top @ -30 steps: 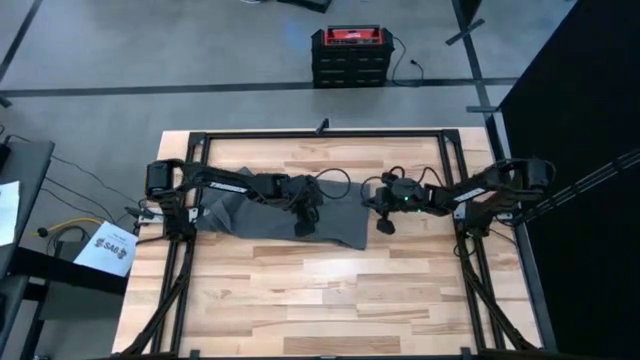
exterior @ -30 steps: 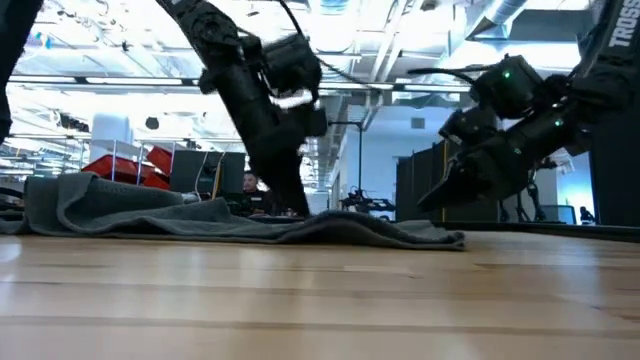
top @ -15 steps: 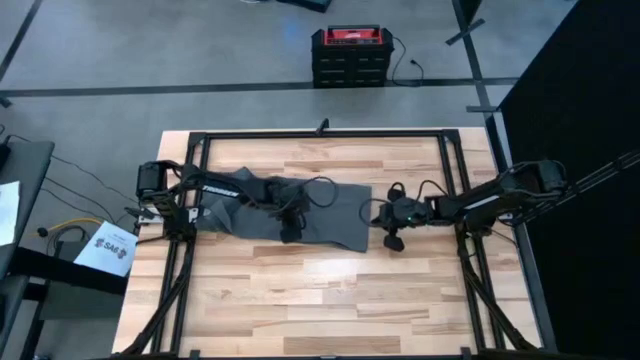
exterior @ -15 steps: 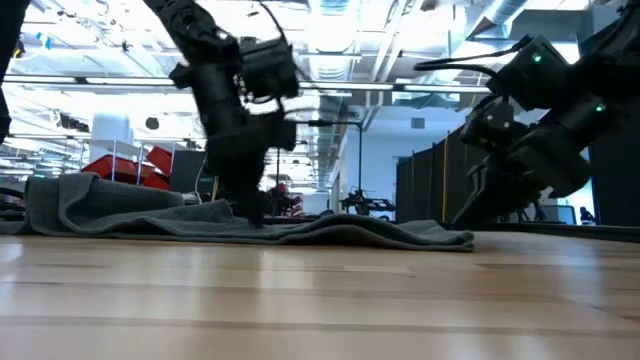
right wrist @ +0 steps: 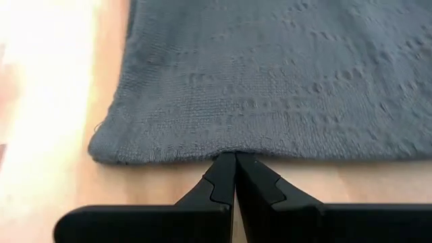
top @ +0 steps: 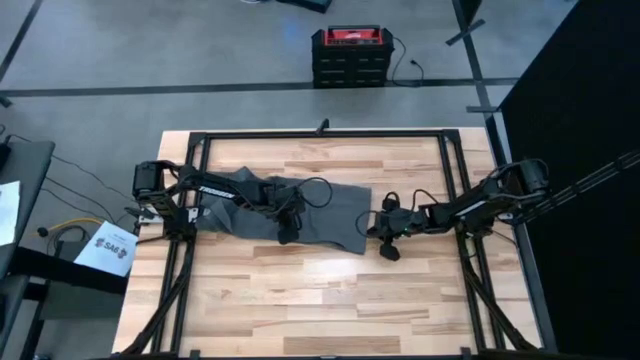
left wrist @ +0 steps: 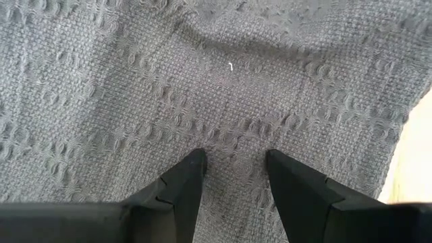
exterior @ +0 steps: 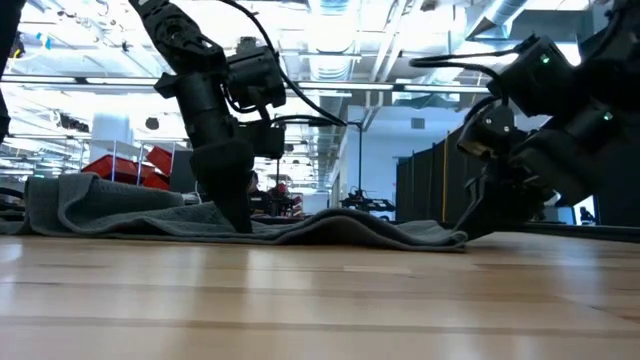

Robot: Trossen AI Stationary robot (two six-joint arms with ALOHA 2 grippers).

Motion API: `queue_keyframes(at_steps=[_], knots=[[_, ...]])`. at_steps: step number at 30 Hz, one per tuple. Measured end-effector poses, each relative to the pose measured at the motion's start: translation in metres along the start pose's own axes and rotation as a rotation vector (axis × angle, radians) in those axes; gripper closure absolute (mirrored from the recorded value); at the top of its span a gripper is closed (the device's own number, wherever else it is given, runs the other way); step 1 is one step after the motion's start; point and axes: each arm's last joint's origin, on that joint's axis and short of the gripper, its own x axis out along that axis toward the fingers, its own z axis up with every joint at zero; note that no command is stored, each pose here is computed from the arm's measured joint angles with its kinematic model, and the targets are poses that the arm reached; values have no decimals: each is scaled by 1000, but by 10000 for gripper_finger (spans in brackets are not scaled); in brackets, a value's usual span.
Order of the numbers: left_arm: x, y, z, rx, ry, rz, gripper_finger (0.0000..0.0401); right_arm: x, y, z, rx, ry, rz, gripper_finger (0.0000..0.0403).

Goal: Roll towel
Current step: Fold the gray towel

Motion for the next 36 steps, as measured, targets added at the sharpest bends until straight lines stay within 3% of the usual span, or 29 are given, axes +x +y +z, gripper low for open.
queue_keyframes(at_steps=[12, 19, 36], knots=[[1, -2, -1, 6, 7, 1, 249, 2, 2, 16, -48, -26, -2, 403], [1, -2, -1, 8, 9, 0, 249, 4, 2, 17, -65, 106, -29, 403], [1, -2, -1, 20, 10, -1, 249, 0, 12, 63, -146, 335, -18, 403]])
